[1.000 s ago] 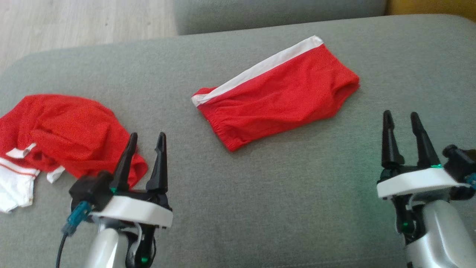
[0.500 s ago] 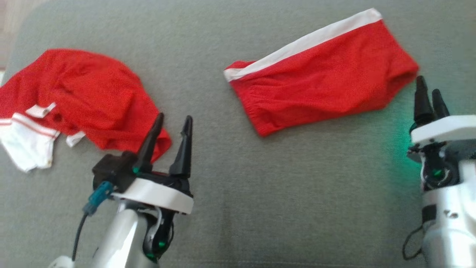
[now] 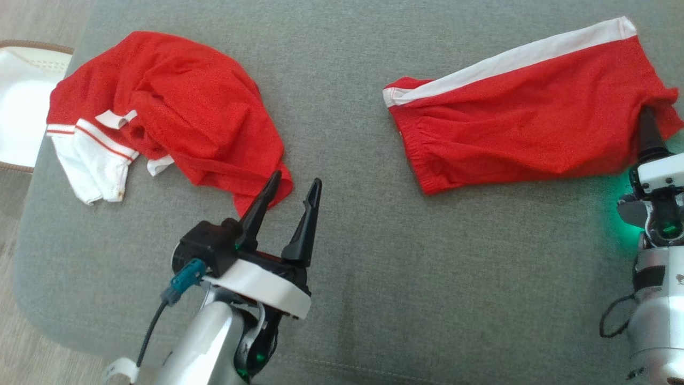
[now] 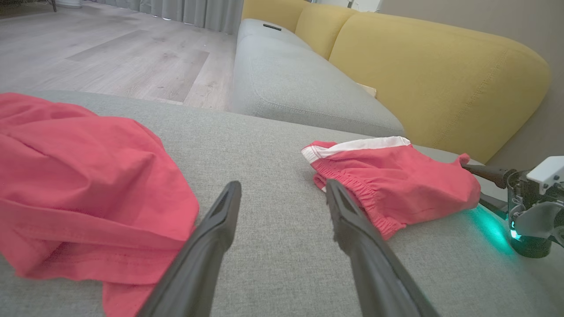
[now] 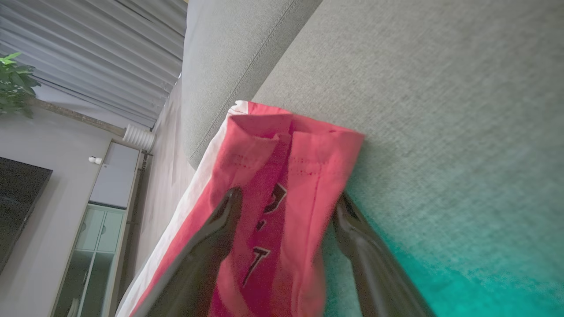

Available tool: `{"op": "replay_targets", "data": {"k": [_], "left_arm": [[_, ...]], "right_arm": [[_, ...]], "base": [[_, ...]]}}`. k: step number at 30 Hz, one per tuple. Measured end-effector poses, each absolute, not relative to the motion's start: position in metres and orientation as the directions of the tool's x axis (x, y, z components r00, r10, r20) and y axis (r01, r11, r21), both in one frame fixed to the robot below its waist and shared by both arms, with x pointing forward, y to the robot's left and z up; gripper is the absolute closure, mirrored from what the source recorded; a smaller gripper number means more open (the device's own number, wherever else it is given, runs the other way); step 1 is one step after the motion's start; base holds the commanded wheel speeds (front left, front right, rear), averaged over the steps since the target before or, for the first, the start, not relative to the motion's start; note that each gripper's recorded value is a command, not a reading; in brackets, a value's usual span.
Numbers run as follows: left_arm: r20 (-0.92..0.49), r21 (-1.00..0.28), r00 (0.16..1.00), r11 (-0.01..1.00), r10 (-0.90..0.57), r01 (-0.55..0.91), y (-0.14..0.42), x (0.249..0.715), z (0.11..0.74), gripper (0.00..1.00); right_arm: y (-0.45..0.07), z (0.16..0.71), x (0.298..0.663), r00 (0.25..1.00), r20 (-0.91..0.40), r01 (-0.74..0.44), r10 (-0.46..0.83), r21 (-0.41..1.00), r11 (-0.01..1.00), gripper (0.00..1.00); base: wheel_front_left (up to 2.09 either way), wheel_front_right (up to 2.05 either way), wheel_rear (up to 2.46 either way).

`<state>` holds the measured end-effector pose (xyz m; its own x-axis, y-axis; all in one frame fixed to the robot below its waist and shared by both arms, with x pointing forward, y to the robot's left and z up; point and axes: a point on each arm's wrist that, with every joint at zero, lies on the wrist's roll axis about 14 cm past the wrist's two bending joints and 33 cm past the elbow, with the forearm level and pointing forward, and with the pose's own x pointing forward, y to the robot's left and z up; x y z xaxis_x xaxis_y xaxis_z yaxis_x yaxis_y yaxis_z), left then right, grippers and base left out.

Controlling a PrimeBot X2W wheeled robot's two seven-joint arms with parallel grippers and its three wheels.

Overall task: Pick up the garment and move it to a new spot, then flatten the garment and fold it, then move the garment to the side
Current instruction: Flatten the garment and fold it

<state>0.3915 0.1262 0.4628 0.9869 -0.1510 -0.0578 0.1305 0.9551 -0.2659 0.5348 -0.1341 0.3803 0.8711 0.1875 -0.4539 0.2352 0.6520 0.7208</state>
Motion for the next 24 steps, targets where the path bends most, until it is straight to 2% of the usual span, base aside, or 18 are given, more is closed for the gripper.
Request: {"op": "replay_targets", "data": {"k": [14, 24], "left_arm": [[-0.077, -0.263, 0.985, 0.956, -0.154, 0.129, 0.125, 0.388, 0.457, 0.0], [-0.079, -0.262, 0.984, 0.956, -0.161, 0.135, 0.123, 0.386, 0.457, 0.0]], "right_arm": [[-0.115, 0.392, 0.546, 0.882, -0.407, 0.172, 0.238, 0.748, 0.641, 0.0], [-0.115, 0.383, 0.547, 0.863, -0.449, 0.178, 0.234, 0.701, 0.69, 0.0]], "base": [[0.0, 0.0, 0.0], [0.0, 0.0, 0.0]]}}
